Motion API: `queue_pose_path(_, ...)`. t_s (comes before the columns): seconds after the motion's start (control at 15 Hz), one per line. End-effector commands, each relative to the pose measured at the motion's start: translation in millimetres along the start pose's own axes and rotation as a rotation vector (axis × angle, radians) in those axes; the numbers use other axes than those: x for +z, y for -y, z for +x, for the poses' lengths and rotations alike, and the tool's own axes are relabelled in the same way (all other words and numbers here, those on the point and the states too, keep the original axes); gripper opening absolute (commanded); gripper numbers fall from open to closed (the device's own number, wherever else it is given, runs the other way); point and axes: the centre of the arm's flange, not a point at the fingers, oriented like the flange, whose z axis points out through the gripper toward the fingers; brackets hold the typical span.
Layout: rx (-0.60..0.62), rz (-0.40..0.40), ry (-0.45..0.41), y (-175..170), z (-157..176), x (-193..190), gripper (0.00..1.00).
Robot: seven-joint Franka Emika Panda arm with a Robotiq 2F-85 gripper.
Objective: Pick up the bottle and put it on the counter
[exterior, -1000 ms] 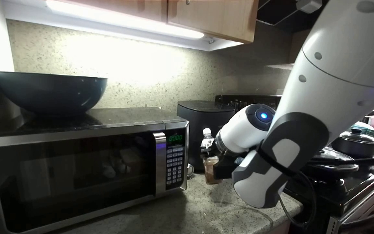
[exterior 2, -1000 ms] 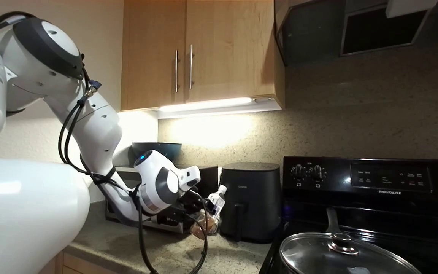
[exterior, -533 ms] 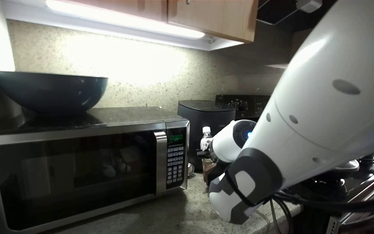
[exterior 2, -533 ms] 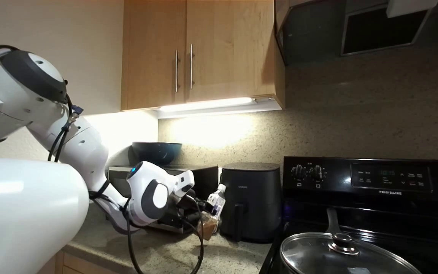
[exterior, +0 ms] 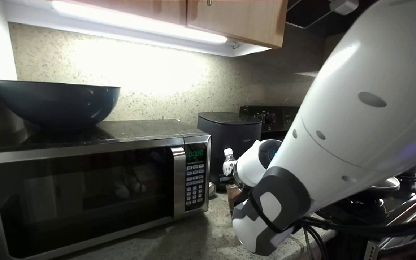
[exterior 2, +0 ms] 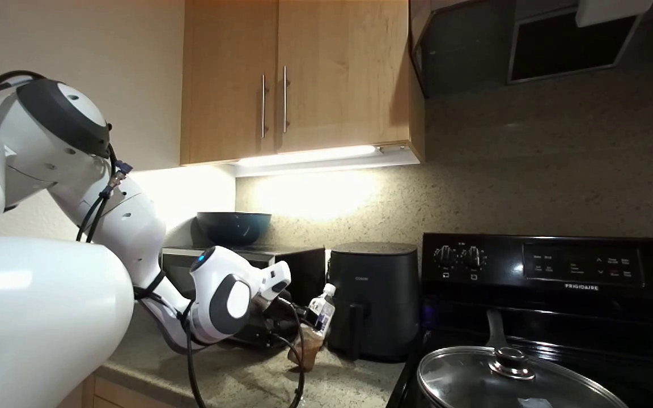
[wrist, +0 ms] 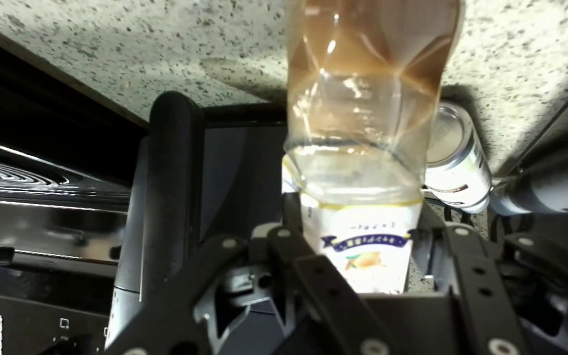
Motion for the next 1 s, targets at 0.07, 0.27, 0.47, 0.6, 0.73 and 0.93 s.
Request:
queue_pose_path(0.07, -0.003, -0.013, -0.040, 0.6, -8.3, 0.7, 0.28)
queue_pose_path(0.27, 0.028, -0.034, -0.105, 2.0, -21.5, 2.2, 0.28)
queue_pose_path(0.47, 0.104, -0.040, -0.051, -7.3, -17.7, -5.1, 0.28)
queue_pose_path(0.6, 0.146, -0.086, -0.048, -25.6, -13.4, -10.7, 0.28)
queue_pose_path(0.73, 0.187, -0.128, -0.044, -44.4, -12.8, -13.8, 0.28)
queue_pose_path(0.93, 0.213, -0.196, -0.034, -69.5, -14.5, -19.6, 0.28)
